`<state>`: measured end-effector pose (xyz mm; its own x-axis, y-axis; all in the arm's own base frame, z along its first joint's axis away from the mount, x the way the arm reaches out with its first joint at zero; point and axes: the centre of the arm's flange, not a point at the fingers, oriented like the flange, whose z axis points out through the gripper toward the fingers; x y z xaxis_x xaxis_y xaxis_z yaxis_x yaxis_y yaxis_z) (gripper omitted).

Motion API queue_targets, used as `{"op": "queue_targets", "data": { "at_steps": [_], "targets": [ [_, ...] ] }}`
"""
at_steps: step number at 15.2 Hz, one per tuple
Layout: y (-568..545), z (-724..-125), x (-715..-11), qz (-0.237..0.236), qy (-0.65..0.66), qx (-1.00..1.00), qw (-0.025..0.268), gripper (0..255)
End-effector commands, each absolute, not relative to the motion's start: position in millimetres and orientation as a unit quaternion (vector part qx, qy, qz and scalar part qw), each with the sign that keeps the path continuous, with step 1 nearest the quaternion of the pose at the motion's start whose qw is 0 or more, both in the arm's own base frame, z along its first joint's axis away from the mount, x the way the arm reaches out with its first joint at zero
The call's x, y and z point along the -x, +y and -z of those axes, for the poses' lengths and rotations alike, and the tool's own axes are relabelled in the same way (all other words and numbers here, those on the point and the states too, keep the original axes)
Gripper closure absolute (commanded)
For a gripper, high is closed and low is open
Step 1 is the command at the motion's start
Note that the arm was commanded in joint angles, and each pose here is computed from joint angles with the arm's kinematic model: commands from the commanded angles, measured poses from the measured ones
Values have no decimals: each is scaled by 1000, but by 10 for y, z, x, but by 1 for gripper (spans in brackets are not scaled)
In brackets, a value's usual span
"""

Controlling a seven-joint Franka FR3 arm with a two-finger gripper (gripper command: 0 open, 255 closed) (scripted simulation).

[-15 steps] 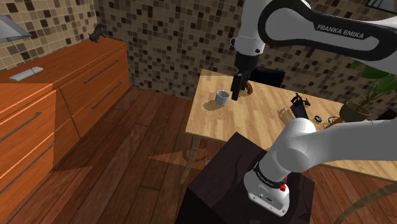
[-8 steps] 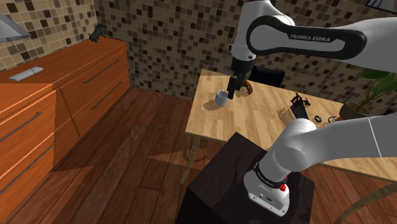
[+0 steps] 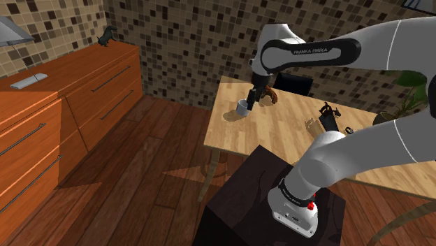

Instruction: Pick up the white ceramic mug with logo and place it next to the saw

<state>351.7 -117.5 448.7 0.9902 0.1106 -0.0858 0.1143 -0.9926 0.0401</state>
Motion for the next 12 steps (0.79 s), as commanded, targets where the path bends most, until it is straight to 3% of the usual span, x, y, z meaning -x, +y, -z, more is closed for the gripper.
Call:
{"op": "queue_targets", "data": {
  "at_steps": [1,12],
  "targets": [
    [-1338,-4327,-3616,37,55,-998,23,0],
    [-2412,-3537,-4124,13,48,-999,23,0]
  ]
}}
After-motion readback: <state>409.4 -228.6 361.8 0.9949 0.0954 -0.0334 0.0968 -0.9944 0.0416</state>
